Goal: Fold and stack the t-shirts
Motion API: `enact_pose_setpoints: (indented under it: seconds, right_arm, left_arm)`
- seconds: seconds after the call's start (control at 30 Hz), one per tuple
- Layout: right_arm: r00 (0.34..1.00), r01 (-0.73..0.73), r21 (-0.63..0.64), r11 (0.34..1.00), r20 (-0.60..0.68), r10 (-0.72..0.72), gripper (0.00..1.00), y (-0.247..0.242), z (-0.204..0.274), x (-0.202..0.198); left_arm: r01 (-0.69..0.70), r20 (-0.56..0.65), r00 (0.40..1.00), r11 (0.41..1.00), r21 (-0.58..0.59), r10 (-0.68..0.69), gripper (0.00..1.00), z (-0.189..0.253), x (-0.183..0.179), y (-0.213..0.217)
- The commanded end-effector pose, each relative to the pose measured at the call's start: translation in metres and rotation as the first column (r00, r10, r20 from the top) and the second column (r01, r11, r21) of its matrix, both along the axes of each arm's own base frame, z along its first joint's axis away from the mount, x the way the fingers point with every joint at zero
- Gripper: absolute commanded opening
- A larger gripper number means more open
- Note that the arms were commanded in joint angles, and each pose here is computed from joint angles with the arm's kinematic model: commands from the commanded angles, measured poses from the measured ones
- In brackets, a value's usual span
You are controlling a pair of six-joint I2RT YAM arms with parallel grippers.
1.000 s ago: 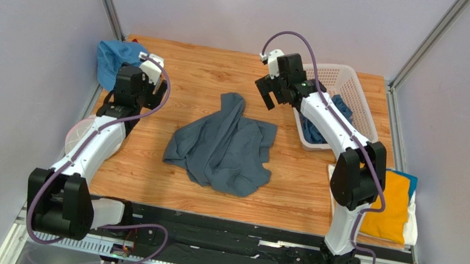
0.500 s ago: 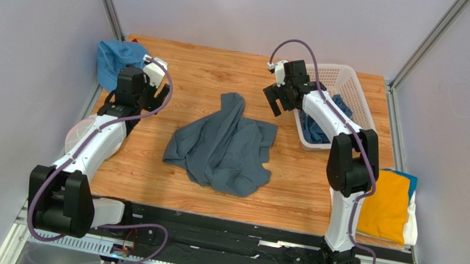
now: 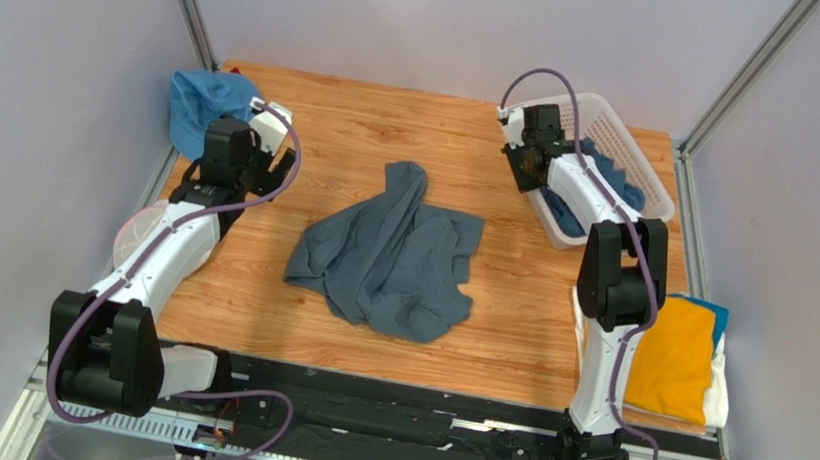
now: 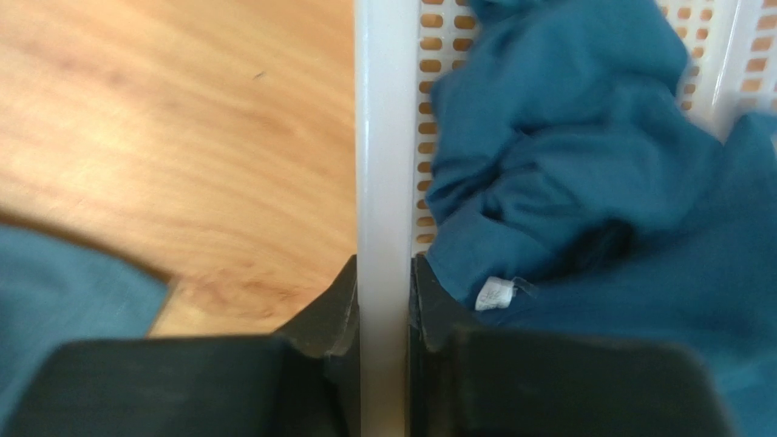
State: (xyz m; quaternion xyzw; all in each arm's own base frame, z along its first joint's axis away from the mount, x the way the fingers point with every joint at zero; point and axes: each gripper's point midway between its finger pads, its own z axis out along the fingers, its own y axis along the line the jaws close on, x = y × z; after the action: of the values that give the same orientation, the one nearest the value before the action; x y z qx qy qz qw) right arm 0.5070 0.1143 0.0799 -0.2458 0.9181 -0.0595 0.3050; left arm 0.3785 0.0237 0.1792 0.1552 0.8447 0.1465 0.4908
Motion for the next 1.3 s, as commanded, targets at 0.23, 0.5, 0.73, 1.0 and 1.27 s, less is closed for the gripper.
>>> enact_pose_setpoints:
  seconds: [0.23, 0.5, 0.73, 1.0, 1.27]
  right_arm:
    - [0.991, 0.136, 0.022, 0.99, 0.006, -0.136, 0.0, -0.064, 0.001, 0.029]
    - [0.947, 0.32, 0.064, 0.945, 0.013, -0.322, 0.0, -0.1, 0.001, 0.036]
    - [0.889, 0.456, 0.102, 0.884, 0.001, -0.458, 0.0, -0.115, -0.007, 0.047]
    - [0.852, 0.521, 0.069, 0.851, 0.007, -0.523, 0.0, -0.151, -0.017, 0.054]
    - [0.819, 0.573, 0.041, 0.819, 0.01, -0.574, 0.0, -0.2, -0.022, 0.045]
  left_arm:
    - [0.031, 0.027, 0.999, 0.999, 0.015, -0.032, 0.95, 0.004, -0.006, -0.001]
    - [0.042, 0.022, 0.999, 0.999, 0.012, -0.042, 0.95, 0.002, -0.007, -0.002]
    - [0.044, 0.015, 0.999, 0.999, 0.009, -0.044, 0.95, -0.001, -0.009, -0.003]
    - [0.041, 0.014, 0.999, 0.999, 0.036, -0.041, 0.95, -0.003, -0.015, 0.001]
    - [0.042, 0.014, 0.999, 0.999, 0.022, -0.042, 0.95, -0.004, -0.013, -0.001]
